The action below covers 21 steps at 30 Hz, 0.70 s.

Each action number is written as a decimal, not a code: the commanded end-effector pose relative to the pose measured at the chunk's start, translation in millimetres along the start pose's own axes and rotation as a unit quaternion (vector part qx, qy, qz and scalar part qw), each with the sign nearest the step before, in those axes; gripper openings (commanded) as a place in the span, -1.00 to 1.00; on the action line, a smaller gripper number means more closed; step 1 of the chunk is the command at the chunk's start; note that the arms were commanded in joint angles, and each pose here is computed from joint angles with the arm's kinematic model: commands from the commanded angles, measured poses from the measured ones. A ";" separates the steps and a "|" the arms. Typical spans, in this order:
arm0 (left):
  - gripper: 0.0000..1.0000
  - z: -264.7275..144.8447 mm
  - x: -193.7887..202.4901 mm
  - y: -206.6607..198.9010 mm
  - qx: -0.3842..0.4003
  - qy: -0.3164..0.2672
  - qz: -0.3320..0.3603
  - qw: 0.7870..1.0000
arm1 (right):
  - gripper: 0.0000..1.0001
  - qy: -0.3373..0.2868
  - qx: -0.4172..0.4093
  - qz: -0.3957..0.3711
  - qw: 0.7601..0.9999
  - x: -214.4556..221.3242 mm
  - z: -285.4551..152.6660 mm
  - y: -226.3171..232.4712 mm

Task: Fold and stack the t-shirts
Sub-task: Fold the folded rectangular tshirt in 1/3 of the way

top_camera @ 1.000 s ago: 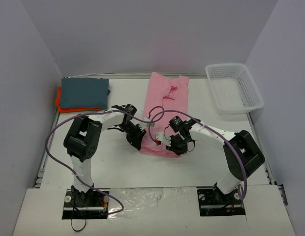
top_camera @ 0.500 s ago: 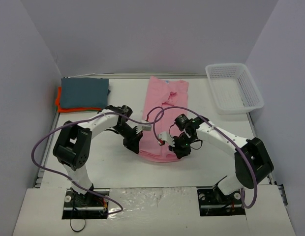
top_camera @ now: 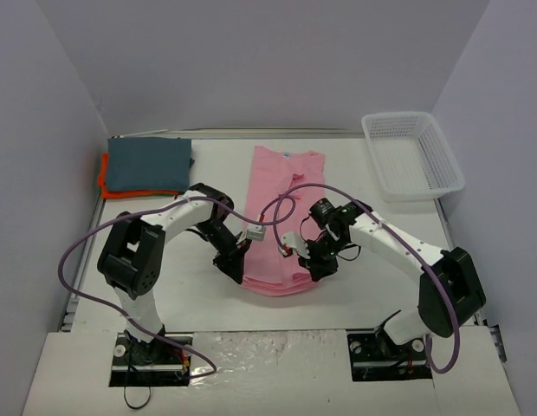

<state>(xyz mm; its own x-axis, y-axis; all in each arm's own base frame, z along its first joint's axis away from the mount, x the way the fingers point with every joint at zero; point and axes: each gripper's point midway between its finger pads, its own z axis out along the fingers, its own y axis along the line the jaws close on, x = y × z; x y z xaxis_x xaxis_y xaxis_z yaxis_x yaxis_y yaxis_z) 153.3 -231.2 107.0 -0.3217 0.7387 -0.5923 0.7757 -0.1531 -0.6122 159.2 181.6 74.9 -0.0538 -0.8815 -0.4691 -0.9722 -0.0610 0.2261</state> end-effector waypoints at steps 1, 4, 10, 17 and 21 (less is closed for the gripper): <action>-0.95 -5.6 -21.8 -13.6 0.014 -0.021 0.058 0.998 | -1.00 -0.004 -0.008 0.013 1.000 -4.7 -12.2 3.9; -0.95 -12.3 -28.2 -4.2 -0.013 -0.011 0.055 0.998 | -1.00 -0.009 0.000 0.010 1.000 -8.2 -15.6 -2.5; -0.95 -27.7 -40.2 19.7 -0.083 -0.004 0.052 0.995 | -1.00 -0.008 0.015 0.004 1.000 -10.7 -21.2 -16.6; -0.95 -39.6 -44.9 40.6 -0.151 0.005 0.055 0.987 | -1.00 -0.015 0.045 0.009 0.999 -12.2 -36.5 -37.4; -0.95 -48.0 -49.2 49.1 -0.183 -0.001 0.050 0.982 | -1.00 -0.011 0.056 0.015 0.998 -9.6 -41.4 -49.6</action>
<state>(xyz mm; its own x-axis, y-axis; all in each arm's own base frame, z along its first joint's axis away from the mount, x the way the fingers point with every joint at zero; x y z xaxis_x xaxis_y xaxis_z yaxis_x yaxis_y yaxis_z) 215.7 -241.4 108.6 -0.2778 0.7598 -0.5878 0.9031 -0.0019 -0.4293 213.0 182.1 101.8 -0.0591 -0.8547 -0.5158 -0.9923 -0.0058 0.1235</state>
